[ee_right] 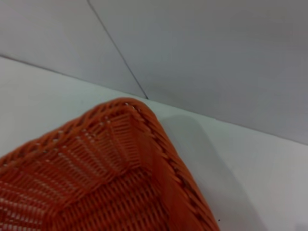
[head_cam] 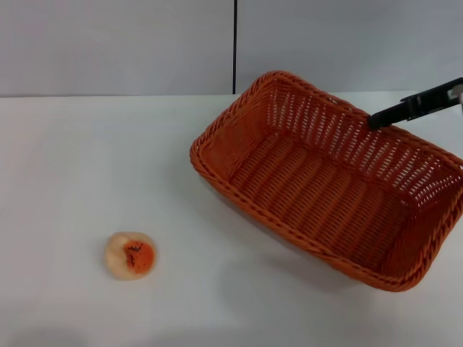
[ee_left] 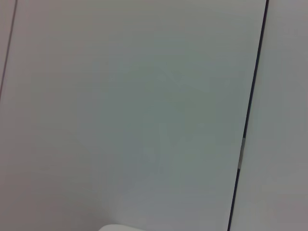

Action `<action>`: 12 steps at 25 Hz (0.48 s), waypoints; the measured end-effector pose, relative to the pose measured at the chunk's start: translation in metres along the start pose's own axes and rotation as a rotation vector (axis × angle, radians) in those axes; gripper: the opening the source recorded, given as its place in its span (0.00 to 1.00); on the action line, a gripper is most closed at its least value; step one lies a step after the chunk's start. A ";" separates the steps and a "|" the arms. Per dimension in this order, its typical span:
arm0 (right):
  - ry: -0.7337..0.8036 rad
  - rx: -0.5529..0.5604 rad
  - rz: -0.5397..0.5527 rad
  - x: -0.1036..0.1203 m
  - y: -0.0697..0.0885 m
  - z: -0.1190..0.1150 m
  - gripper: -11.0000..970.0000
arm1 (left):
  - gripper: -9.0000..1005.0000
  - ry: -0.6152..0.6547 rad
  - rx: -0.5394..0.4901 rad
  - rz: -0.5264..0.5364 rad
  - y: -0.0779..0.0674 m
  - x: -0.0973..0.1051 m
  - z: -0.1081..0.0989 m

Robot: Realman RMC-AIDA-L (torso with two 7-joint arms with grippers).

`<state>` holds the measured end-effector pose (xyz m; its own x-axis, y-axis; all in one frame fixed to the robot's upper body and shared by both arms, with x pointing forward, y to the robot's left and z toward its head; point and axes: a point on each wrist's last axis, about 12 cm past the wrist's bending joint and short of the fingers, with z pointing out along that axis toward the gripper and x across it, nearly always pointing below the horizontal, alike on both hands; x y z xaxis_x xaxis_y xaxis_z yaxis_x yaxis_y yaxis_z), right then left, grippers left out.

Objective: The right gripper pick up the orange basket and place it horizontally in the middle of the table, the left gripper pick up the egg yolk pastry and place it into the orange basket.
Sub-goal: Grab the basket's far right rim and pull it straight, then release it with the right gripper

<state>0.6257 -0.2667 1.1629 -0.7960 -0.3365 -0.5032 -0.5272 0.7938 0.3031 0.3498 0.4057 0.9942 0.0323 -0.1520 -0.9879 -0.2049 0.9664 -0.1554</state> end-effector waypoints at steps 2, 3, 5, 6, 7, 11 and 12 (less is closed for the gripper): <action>-0.004 0.007 -0.006 0.003 -0.003 0.007 0.58 | 0.74 -0.002 0.000 0.002 0.000 0.000 0.001; -0.008 0.009 -0.009 0.004 -0.004 0.009 0.58 | 0.74 -0.003 -0.001 0.003 0.000 0.000 0.001; -0.015 0.011 -0.014 0.006 -0.005 0.014 0.57 | 0.74 -0.004 -0.001 0.003 0.000 0.000 0.001; -0.020 0.013 -0.018 0.007 -0.006 0.015 0.57 | 0.74 -0.005 0.000 0.003 -0.001 0.000 0.002; -0.026 0.017 -0.022 0.007 -0.006 0.017 0.56 | 0.74 -0.006 0.001 0.003 -0.001 -0.001 0.002; -0.039 0.028 -0.036 0.007 -0.007 0.022 0.55 | 0.74 -0.009 0.003 0.002 -0.002 -0.001 0.004; -0.040 0.029 -0.040 0.007 -0.007 0.023 0.55 | 0.74 -0.009 0.004 0.002 -0.002 -0.001 0.004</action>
<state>0.6305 -0.2624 1.1385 -0.7614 -0.3483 -0.5467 -0.5494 0.7944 0.2590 0.3540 0.4048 0.9952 0.0412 -0.1486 -0.9880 -0.2013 0.9674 -0.1539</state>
